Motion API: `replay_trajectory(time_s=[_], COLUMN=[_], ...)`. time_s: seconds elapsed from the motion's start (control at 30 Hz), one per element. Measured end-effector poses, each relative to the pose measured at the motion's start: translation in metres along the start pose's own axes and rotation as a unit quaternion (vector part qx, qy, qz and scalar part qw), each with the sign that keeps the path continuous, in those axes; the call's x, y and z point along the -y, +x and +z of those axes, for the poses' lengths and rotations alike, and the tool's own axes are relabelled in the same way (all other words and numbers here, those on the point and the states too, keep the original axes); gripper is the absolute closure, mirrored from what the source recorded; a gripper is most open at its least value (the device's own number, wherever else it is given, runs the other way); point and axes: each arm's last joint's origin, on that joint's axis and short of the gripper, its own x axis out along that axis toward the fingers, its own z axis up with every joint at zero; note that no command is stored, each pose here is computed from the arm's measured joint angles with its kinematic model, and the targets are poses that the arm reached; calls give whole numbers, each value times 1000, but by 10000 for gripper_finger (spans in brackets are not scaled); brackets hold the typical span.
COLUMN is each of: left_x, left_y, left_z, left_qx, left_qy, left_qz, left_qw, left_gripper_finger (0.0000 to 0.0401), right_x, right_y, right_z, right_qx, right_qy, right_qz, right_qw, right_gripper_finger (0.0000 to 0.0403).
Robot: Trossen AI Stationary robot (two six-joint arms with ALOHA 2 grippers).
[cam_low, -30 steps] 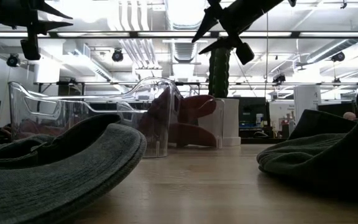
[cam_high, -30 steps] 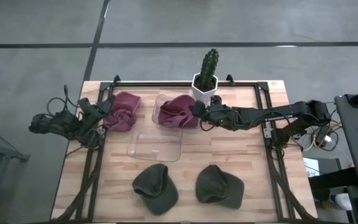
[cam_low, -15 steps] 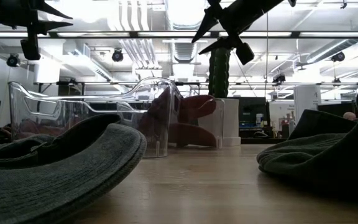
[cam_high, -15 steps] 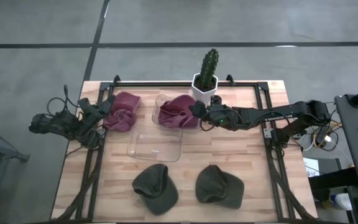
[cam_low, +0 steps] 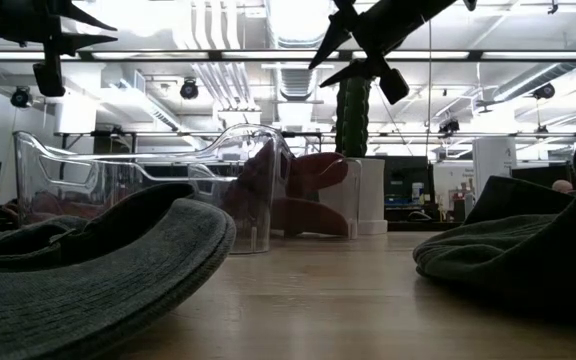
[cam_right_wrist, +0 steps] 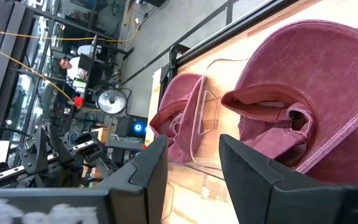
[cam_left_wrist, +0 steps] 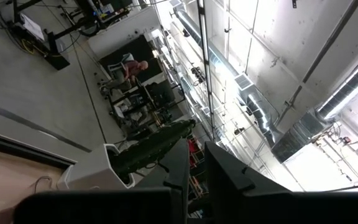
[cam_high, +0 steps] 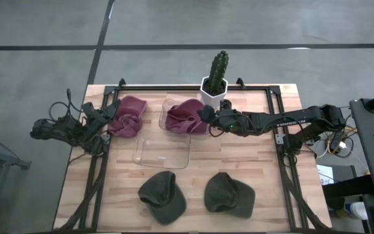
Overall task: Pick & Place hat
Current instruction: Put the right red cap into the top transparent bin
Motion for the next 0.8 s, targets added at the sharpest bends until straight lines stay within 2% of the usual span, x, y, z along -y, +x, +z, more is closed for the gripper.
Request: replay_trajectory(time_s=[0.8], left_x=[0], left_y=[0], left_z=[0], left_qx=[0], left_qy=[0], left_qz=[0], left_qw=[1000], left_gripper_finger=[357], right_x=[0], right_y=[0], right_z=[0], right_qx=[0], right_qy=[0], right_qz=[0], right_qw=[1000], right_gripper_finger=[262])
